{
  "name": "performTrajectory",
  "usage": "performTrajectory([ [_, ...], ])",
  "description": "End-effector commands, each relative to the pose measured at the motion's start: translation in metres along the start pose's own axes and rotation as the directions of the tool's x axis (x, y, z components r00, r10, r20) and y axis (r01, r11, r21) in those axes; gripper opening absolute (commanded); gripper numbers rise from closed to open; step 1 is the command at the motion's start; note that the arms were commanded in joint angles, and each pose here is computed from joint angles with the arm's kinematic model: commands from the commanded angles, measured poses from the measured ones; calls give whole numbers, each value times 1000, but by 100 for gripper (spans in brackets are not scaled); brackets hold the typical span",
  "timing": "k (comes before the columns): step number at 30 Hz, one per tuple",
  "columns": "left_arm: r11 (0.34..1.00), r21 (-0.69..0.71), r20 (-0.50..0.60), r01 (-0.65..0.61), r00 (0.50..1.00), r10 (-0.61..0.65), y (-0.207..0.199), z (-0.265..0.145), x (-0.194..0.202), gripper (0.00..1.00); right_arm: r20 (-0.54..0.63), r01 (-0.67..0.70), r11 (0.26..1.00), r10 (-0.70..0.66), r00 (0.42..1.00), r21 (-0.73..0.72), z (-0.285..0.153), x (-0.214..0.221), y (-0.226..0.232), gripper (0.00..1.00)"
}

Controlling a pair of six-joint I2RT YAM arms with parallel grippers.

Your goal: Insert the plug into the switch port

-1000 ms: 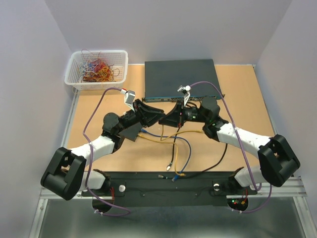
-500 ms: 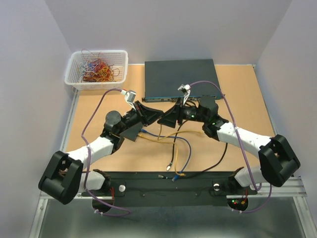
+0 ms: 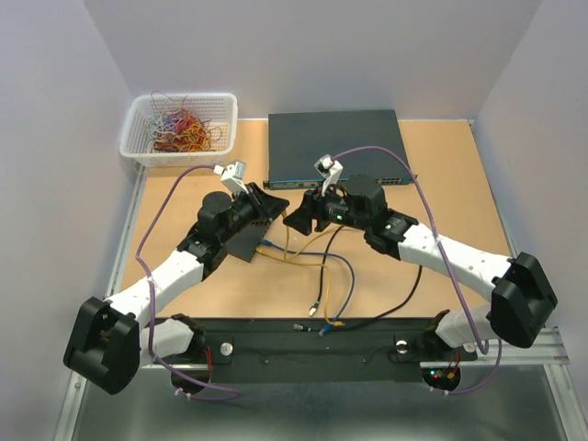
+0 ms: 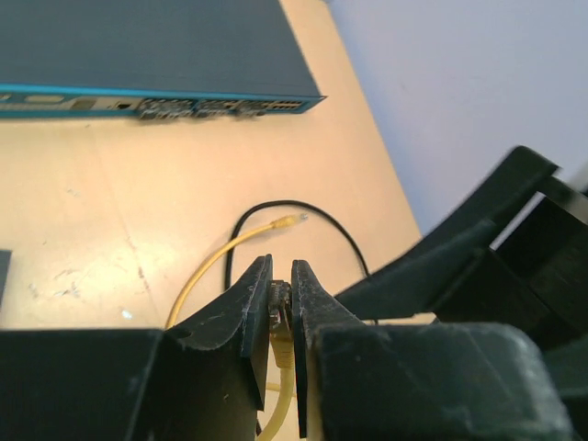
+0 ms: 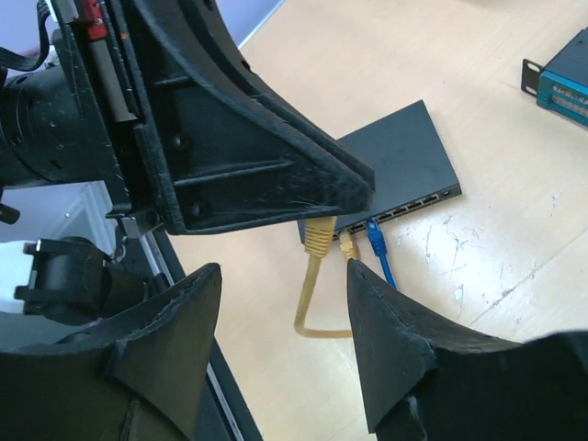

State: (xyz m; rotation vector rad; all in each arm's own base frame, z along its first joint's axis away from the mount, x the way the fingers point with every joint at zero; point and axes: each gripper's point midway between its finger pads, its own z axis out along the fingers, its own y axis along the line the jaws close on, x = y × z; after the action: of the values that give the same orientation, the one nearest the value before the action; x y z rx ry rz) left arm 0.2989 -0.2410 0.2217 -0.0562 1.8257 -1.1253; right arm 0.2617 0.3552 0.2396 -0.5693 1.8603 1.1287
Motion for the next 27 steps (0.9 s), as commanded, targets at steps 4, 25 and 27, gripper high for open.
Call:
performTrajectory([
  [4, 999, -45, 60, -19, 998, 21, -3, -1, -20, 0, 10, 57, 997, -58, 998, 45, 22, -9, 5, 61],
  [25, 998, -57, 68, -31, 997, 35, -2, -8, -21, 0, -1, 67, 993, -68, 998, 97, 53, -4, 4, 22],
  [27, 998, -55, 65, -36, 997, 40, -2, -9, -20, 0, -8, 68, 992, -67, 998, 105, 56, -1, 2, 13],
])
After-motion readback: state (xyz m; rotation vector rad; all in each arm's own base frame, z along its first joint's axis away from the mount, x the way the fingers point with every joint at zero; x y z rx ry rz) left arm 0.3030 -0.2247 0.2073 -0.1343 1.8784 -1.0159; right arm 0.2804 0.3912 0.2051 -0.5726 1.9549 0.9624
